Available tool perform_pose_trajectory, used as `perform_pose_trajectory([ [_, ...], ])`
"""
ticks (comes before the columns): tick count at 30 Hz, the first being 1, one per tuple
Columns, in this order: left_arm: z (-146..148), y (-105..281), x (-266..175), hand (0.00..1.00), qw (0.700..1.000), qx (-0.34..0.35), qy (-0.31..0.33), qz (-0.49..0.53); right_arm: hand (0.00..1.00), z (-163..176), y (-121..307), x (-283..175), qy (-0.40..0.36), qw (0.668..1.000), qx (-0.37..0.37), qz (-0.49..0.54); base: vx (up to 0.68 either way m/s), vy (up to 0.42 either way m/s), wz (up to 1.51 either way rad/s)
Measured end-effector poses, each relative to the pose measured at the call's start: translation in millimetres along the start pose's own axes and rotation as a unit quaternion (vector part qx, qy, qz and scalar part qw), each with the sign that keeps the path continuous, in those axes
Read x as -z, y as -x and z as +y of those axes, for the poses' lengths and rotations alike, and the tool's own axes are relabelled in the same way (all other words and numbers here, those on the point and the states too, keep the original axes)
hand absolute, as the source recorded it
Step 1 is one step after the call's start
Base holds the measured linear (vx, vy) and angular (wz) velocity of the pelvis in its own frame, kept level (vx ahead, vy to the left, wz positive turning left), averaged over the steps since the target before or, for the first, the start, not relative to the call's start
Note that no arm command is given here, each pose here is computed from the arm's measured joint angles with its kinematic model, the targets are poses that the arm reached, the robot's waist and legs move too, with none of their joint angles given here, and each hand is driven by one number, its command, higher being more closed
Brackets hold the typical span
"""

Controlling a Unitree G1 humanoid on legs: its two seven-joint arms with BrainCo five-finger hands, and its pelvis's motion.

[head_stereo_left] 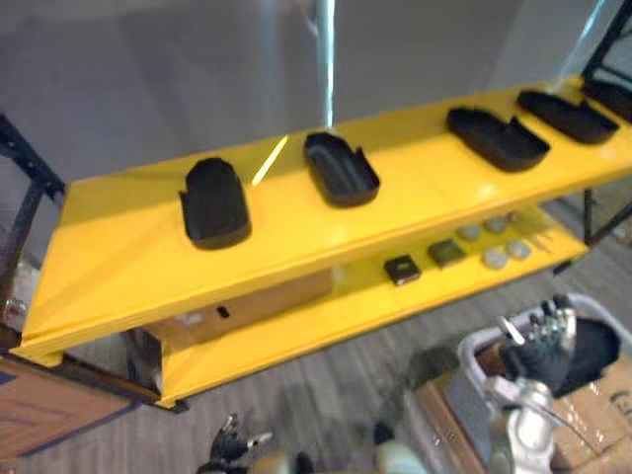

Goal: Walk over and take plastic housings, then place them on the shelf

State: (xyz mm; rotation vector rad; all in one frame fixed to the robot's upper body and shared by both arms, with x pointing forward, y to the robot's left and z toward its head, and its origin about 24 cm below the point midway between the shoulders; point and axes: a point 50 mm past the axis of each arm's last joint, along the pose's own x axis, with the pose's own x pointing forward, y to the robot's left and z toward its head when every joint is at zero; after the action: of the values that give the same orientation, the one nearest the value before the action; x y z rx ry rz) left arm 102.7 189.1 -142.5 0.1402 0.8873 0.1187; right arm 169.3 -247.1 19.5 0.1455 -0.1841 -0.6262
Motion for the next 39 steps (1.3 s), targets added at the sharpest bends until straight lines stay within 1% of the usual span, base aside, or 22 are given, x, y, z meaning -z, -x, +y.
perform_pose_trajectory([
  [3, 10, 0, -1, 0.00, 1.000, -0.012, -0.025, -0.003, 0.00, 14, 7, 6, -0.020, 0.999, -0.019, 0.018, 0.04, 0.073, -0.39],
  [5, 15, 0, 1, 0.00, 0.999, -0.027, -0.023, 0.003, 0.00, 20, 12, 9, -0.022, 0.999, -0.041, 0.026, 0.05, -0.016, -0.49],
  [9, 18, 2, 3, 0.00, 0.999, -0.038, -0.020, 0.002, 0.00, 20, 15, 10, -0.016, 0.998, -0.045, 0.030, 0.08, -0.072, -0.13],
  [12, 21, 5, 16, 0.00, 0.998, -0.051, -0.007, 0.025, 0.00, 21, 14, 9, -0.016, 0.998, -0.050, 0.027, 0.08, -0.080, -0.04],
  [15, 18, 14, 33, 0.00, 0.998, -0.049, 0.002, 0.045, 0.00, 21, 11, 7, -0.011, 0.998, -0.057, 0.022, 0.13, -0.087, 0.05],
  [20, 14, 14, 28, 0.00, 0.998, -0.055, 0.032, 0.025, 0.00, 21, 2, 2, -0.004, 0.997, -0.080, 0.005, 0.07, -0.050, 0.14],
  [22, 13, 13, 23, 0.00, 0.998, -0.053, 0.034, 0.010, 0.00, 23, -1, 0, -0.006, 0.997, -0.082, -0.001, 0.01, -0.013, 0.06],
  [26, 15, 15, 21, 0.00, 0.996, -0.067, 0.055, 0.002, 0.00, 40, -15, -4, -0.012, 0.993, -0.113, -0.014, -0.01, 0.020, -0.49],
  [30, 12, 16, 21, 0.00, 0.996, -0.073, 0.054, 0.005, 0.00, 57, -27, -12, -0.027, 0.990, -0.133, -0.037, -0.08, 0.094, -0.65],
  [35, 22, 16, 25, 0.00, 0.995, -0.087, 0.037, 0.014, 0.00, 65, -15, -2, -0.055, 0.989, -0.141, -0.003, -0.10, 0.095, -0.46],
  [39, 21, 8, 9, 0.00, 0.996, -0.081, 0.020, -0.014, 0.00, 56, -3, 10, -0.034, 0.989, -0.140, 0.034, 0.04, 0.009, -0.03],
])
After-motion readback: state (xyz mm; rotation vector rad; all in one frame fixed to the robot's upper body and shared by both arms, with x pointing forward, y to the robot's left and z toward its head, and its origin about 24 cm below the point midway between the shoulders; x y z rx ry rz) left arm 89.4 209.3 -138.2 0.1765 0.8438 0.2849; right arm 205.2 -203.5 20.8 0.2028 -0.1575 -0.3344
